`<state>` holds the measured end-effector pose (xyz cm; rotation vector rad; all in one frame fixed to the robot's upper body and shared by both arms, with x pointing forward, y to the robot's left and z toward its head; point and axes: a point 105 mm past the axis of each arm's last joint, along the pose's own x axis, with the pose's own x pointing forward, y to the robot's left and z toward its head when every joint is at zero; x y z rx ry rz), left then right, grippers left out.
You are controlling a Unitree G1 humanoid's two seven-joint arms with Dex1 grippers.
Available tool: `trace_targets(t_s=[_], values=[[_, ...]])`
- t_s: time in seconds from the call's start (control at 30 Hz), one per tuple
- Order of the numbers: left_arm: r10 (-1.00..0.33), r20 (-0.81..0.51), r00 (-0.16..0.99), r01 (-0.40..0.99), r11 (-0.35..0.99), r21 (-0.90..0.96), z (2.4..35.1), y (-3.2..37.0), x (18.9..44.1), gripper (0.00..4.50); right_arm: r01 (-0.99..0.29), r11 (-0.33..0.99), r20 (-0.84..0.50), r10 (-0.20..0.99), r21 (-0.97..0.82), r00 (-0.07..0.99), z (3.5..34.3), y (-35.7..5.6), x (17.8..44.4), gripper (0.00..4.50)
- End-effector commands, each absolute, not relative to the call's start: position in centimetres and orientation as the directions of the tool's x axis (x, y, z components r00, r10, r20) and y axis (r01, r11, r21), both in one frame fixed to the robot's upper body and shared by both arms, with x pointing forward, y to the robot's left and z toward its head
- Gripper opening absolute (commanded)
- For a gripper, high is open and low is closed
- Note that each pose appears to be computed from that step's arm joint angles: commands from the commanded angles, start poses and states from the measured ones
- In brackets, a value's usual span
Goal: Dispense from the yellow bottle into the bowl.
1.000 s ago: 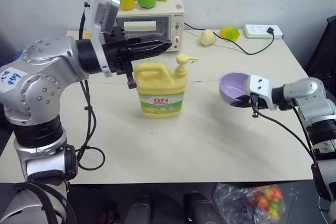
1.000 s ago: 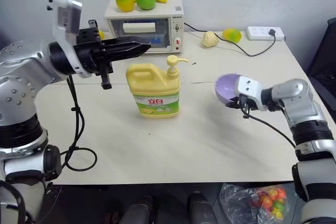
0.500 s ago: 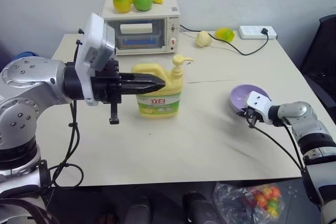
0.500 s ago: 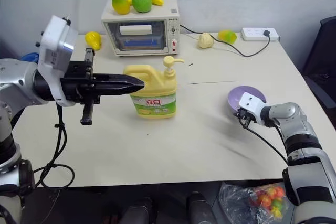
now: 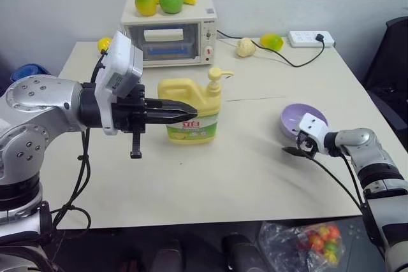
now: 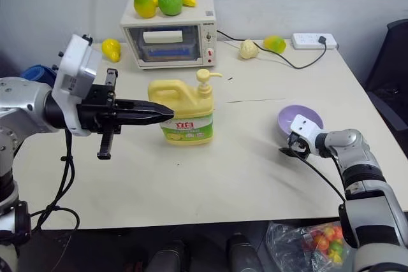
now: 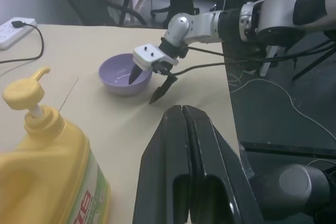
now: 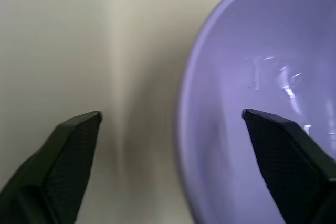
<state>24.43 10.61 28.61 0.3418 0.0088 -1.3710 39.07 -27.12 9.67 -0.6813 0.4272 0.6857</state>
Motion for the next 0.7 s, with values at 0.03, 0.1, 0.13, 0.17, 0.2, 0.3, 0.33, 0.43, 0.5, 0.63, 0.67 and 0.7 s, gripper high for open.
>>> trace_targets(t_s=[0.03,0.1,0.13,0.17,0.2,0.3,0.33,0.43,0.5,0.63,0.67,0.7], values=[[-0.955,-0.188,0.231,0.946,0.175,0.273,29.1,11.3,24.4,0.0,-0.66,0.601,-0.447,0.488,-0.451,0.75,15.1,-27.7,39.3,4.47],[-0.951,-0.177,0.253,0.94,0.199,0.278,29.2,12.0,24.5,0.0,-0.675,0.603,-0.406,0.539,-0.426,0.738,17.5,-27.8,38.4,4.47],[-0.947,-0.176,0.27,0.936,0.216,0.278,29.2,12.4,24.6,0.0,-0.683,0.603,-0.39,0.561,-0.411,0.73,18.6,-28.0,37.8,4.47],[-0.937,-0.174,0.304,0.929,0.25,0.274,29.2,13.0,24.7,0.0,-0.697,0.605,-0.381,0.584,-0.385,0.717,19.8,-28.5,36.8,4.47],[-0.929,-0.174,0.326,0.923,0.273,0.272,29.2,13.5,24.8,0.0,-0.707,0.605,-0.378,0.597,-0.366,0.707,20.5,-28.7,36.0,4.47],[-0.893,-0.178,0.413,0.9,0.369,0.234,29.0,15.6,24.8,0.41,-0.735,0.615,-0.374,0.635,-0.285,0.676,22.2,-30.1,33.1,4.5],[-0.886,-0.195,0.421,0.898,0.378,0.226,28.7,16.3,24.2,0.62,-0.739,0.625,-0.379,0.639,-0.253,0.67,22.5,-30.6,32.1,4.5],[-0.842,-0.234,0.485,0.868,0.433,0.244,28.0,18.3,23.3,1.49,-0.728,0.659,-0.389,0.631,-0.188,0.671,23.0,-32.0,30.2,4.5],[-0.824,-0.228,0.518,0.851,0.47,0.236,28.3,19.6,22.7,2.09,-0.733,0.665,-0.38,0.648,-0.141,0.66,23.5,-32.5,29.0,4.5],[-0.79,-0.183,0.585,0.803,0.533,0.266,30.0,21.5,21.6,3.33,-0.723,0.685,-0.331,0.664,-0.088,0.67,24.9,-33.3,27.5,4.5],[-0.785,-0.168,0.596,0.793,0.543,0.275,30.5,21.8,21.4,3.61,-0.712,0.695,-0.328,0.653,-0.098,0.682,24.9,-33.6,27.4,4.5],[-0.779,-0.147,0.609,0.781,0.557,0.282,31.1,22.1,21.3,3.95,-0.695,0.71,-0.327,0.635,-0.11,0.7,24.9,-34.1,27.4,4.5]])
